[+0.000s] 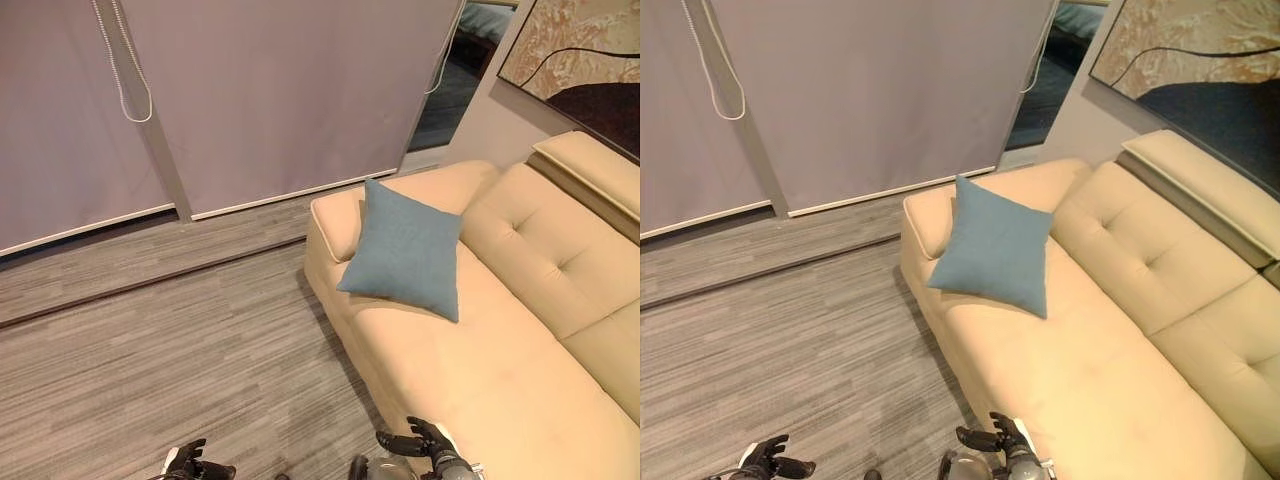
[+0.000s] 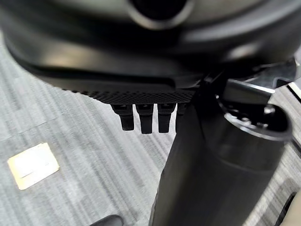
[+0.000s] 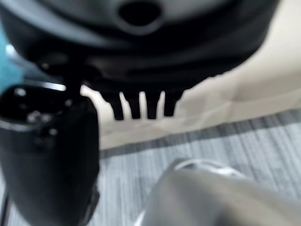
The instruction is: Pick up all the scattered cushions and arrange them neatly on the sofa.
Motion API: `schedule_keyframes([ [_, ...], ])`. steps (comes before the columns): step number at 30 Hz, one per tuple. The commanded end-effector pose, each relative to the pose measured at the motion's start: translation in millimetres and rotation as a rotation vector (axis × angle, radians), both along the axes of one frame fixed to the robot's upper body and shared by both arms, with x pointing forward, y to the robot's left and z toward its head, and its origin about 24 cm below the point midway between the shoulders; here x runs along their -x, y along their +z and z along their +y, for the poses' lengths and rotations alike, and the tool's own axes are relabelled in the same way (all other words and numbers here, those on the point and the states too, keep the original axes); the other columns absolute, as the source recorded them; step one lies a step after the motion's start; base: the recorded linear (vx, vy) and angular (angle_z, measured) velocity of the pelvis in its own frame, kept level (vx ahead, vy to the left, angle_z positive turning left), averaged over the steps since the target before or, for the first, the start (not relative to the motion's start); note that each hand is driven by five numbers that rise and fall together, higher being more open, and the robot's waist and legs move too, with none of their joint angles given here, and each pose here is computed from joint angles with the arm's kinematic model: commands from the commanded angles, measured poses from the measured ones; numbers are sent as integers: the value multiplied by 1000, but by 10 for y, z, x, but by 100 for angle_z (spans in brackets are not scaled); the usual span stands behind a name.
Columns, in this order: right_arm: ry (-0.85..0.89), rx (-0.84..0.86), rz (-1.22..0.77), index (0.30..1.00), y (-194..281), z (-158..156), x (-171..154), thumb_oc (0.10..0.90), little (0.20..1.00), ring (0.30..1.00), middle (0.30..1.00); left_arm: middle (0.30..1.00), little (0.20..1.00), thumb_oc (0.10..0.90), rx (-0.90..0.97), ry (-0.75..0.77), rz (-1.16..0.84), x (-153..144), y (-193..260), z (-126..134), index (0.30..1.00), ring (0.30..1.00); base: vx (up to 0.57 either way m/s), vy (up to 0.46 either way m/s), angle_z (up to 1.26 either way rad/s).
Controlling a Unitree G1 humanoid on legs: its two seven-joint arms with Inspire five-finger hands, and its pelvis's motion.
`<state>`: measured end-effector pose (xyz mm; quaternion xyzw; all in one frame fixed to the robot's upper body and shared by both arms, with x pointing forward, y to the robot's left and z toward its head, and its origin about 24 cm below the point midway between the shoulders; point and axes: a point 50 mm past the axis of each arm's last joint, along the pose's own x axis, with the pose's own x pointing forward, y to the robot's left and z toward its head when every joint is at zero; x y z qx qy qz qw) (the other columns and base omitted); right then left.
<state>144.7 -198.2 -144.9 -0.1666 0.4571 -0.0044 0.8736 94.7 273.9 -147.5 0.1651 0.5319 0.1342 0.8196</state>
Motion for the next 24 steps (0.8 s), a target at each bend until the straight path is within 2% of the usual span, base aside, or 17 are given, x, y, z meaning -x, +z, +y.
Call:
schedule_keyframes([
  [1,-9,108,-96,900,183,-330,-266,800,900,900,900,900,900,800,-14,29,-12,31,20,71,900,900,270,-34,-67],
  [8,-39,147,-70,900,164,-494,-108,800,900,900,900,900,900,800,23,-22,-15,25,-19,-65,900,900,224,-112,5],
  [12,-50,144,-62,900,156,-503,-92,800,900,900,900,900,900,800,29,-33,-17,-2,-23,-96,900,900,86,-24,-43],
  [17,-36,173,-50,900,156,-532,-101,800,900,900,900,900,900,800,43,-47,-33,-50,-32,-168,900,900,166,88,-55],
  [24,-25,180,-51,900,152,-509,-103,800,900,900,900,900,900,800,46,-24,0,80,-58,-149,900,900,147,162,-66],
])
